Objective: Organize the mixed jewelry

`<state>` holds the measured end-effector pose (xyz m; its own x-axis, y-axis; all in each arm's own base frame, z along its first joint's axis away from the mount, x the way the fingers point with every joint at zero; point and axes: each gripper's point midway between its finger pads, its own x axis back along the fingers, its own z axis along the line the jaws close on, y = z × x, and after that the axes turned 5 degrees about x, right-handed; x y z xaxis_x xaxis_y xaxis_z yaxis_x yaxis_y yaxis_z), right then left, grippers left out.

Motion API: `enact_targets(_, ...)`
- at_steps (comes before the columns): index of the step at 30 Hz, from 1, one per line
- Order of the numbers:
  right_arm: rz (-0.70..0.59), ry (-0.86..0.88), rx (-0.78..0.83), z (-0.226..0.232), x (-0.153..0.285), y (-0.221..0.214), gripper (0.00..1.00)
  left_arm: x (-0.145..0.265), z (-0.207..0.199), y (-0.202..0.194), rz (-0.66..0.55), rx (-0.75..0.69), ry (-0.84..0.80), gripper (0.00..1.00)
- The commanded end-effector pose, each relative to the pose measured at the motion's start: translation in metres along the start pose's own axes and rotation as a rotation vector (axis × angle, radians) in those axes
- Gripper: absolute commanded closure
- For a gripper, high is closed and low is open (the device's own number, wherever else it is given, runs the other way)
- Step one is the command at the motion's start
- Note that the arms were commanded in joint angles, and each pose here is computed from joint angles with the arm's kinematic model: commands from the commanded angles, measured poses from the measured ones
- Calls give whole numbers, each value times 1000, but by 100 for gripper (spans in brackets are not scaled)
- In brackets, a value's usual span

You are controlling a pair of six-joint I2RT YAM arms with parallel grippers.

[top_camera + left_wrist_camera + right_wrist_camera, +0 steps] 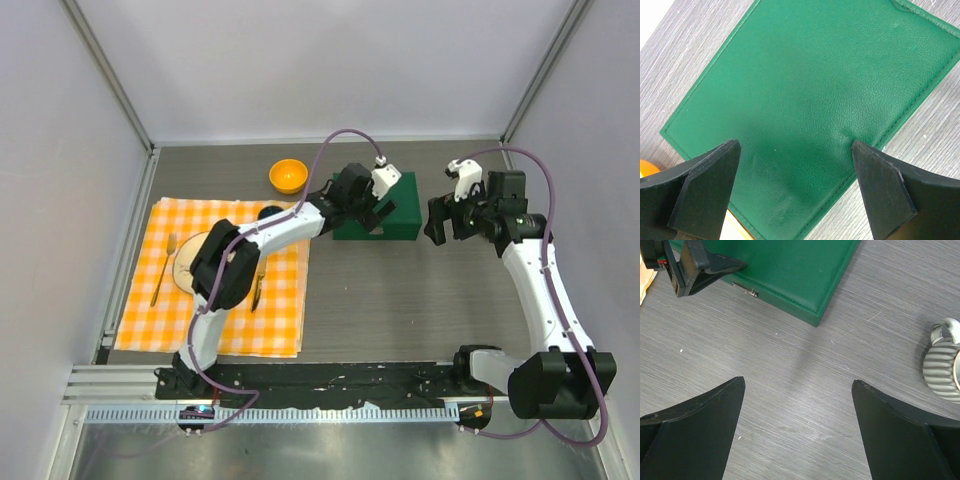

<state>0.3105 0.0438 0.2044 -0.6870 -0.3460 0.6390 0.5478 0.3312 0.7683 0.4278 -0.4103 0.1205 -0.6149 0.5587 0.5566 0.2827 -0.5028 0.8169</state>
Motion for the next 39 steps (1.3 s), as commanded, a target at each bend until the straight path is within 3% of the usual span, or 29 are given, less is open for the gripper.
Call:
enact_targets(1, -64, -19, 16, -2, 3, 13, 6, 6, -2, -53, 114, -14, 32, 0)
enact_targets(6, -81, -87, -10, -14, 3, 16, 5, 44, 6, -2, 9, 64, 51, 0)
enact_targets(13, -88, -307, -144, -49, 6, 15, 0, 132, 40, 72, -167, 173, 127, 0)
enact_targets(21, -148, -323, -171, -56, 9, 41, 0, 213, 120, 54, -140, 446, 204, 0)
enact_targets(26, -207, -349, -182, -70, 17, 78, 0, 265, 178, 33, -184, 512, 344, 0)
enact_targets(39, -369, -418, -173, -93, 56, 162, 0, 331, 211, 30, -350, 557, 487, 0)
